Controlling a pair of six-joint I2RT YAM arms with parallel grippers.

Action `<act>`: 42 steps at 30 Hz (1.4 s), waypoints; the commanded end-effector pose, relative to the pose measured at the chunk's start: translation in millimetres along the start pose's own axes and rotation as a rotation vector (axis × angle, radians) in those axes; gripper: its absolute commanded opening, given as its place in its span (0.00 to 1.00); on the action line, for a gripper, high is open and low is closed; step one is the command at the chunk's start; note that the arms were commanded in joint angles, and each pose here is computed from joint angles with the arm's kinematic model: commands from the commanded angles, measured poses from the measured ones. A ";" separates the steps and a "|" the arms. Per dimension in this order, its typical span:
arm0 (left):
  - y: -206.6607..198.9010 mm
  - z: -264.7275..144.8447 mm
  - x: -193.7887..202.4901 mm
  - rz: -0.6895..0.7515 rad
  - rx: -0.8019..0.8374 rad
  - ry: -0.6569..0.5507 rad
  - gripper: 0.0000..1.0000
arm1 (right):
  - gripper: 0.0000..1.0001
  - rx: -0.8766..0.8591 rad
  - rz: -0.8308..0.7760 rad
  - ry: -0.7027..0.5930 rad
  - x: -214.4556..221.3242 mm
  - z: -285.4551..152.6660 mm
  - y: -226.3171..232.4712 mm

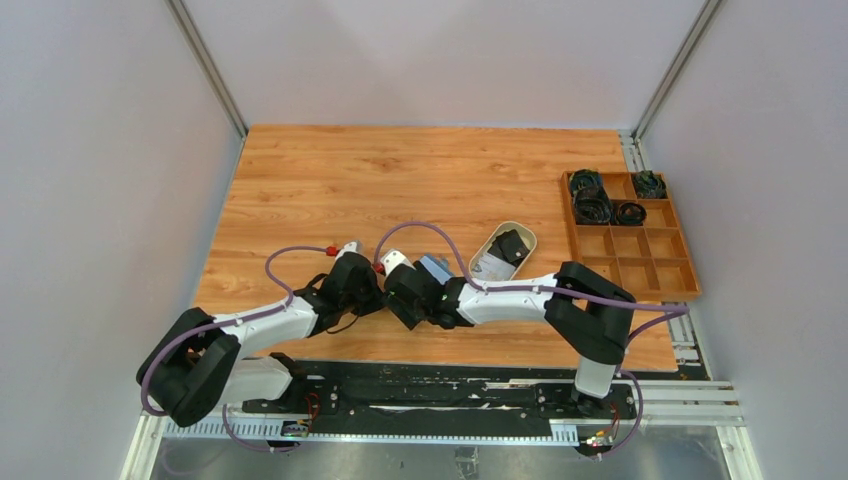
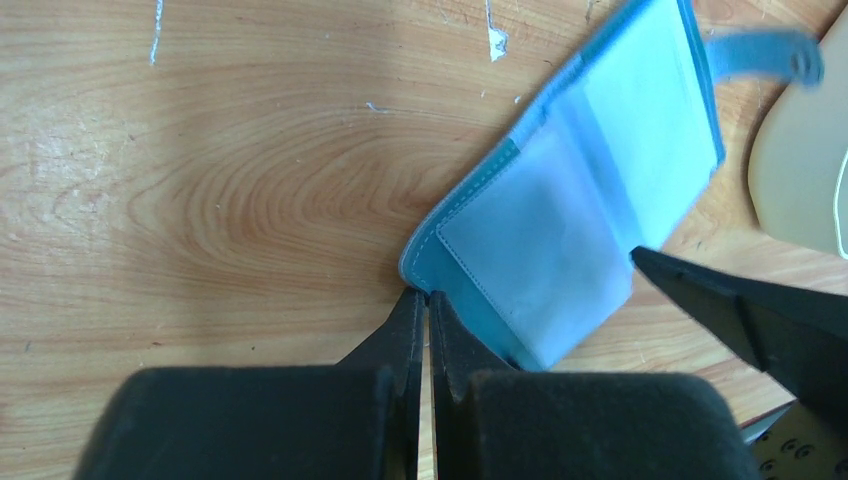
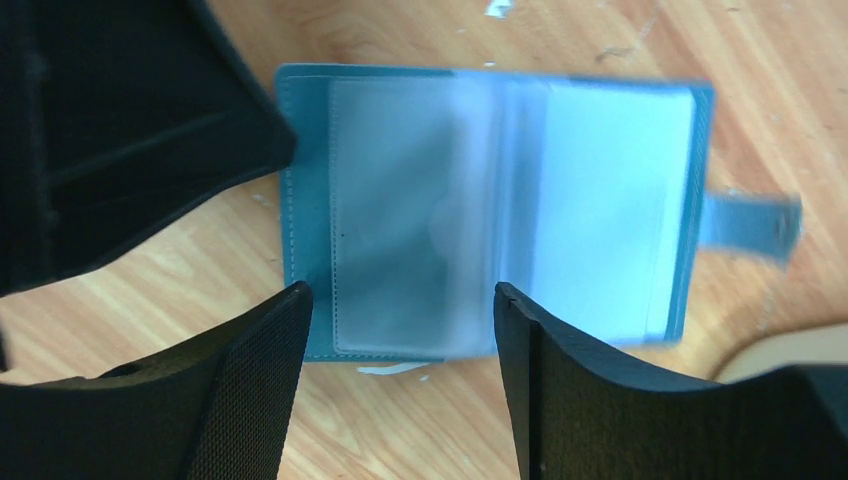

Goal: Take the credit cards out of the card holder

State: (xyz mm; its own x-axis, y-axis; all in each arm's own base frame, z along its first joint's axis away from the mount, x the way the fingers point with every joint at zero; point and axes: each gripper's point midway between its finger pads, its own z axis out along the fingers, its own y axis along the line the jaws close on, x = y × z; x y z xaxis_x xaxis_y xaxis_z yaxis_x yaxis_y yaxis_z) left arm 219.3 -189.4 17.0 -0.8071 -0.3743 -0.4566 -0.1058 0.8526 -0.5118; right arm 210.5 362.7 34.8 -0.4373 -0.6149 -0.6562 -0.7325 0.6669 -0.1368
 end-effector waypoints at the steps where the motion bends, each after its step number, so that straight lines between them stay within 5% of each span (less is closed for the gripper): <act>1: 33.6 -2.2 28.2 0.026 -0.105 0.097 0.00 | 0.70 0.254 -0.040 0.062 19.6 -2.5 -49.3; 42: 29.7 -3.4 28.8 0.018 -0.075 0.091 0.00 | 0.70 0.343 -0.014 -0.067 -54.3 18.7 -101.8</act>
State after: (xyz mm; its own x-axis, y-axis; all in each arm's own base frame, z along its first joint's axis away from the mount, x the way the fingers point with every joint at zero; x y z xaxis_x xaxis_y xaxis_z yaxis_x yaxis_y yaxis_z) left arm 213.6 -189.4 16.5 -0.8164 -0.3650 -0.4474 -0.0967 0.8503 -0.5173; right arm 302.6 331.9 63.2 -0.3993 -0.6078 -0.6864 -0.5252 0.7653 -0.3722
